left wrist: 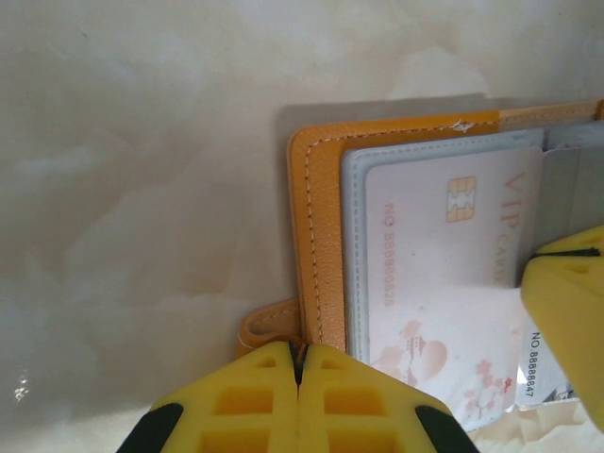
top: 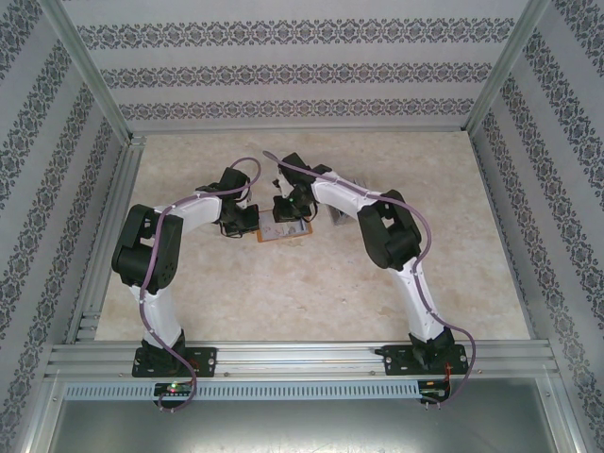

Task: Put the credit cards into the card holder
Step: Insert the credit card into the card slot.

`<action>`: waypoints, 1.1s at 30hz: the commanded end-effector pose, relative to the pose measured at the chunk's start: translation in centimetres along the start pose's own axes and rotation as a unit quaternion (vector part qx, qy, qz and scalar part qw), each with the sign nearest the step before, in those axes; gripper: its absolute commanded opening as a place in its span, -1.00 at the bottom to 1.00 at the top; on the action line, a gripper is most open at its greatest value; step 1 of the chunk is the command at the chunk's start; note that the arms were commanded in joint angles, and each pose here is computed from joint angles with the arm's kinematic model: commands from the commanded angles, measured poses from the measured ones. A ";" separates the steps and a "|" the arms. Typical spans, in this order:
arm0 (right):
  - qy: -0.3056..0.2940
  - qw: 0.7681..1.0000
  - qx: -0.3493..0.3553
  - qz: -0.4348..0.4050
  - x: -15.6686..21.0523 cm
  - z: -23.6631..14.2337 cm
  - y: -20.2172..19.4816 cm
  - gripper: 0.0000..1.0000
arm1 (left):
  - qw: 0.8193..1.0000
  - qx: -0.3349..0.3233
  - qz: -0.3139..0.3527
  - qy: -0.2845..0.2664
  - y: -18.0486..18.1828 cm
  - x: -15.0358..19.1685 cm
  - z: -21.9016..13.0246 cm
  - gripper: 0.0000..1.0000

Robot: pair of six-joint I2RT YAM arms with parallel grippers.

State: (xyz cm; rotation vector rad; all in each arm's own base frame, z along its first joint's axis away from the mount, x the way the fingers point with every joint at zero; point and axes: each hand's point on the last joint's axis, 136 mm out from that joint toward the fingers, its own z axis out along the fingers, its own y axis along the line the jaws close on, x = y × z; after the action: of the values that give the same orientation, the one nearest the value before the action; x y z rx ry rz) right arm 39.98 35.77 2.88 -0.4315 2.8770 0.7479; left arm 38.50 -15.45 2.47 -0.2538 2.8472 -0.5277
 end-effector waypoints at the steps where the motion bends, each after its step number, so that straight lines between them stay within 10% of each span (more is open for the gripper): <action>1: 0.033 0.999 0.019 -0.013 1.6 1.5 -0.2 -0.73 | 0.999 -0.014 -0.009 0.037 0.9 1.9 0.7 -1.00; 33: -0.023 0.999 -0.020 -0.022 0.3 -3.9 1.5 -0.51 | 0.991 0.114 -0.055 -0.045 -2.8 -1.6 -5.0 -1.00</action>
State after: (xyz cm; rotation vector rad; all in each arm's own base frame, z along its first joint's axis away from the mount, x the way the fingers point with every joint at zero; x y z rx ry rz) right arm 39.26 34.74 5.33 -0.4484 2.8382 0.7664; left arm 38.24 -15.56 6.43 -0.3541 2.7457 -0.7198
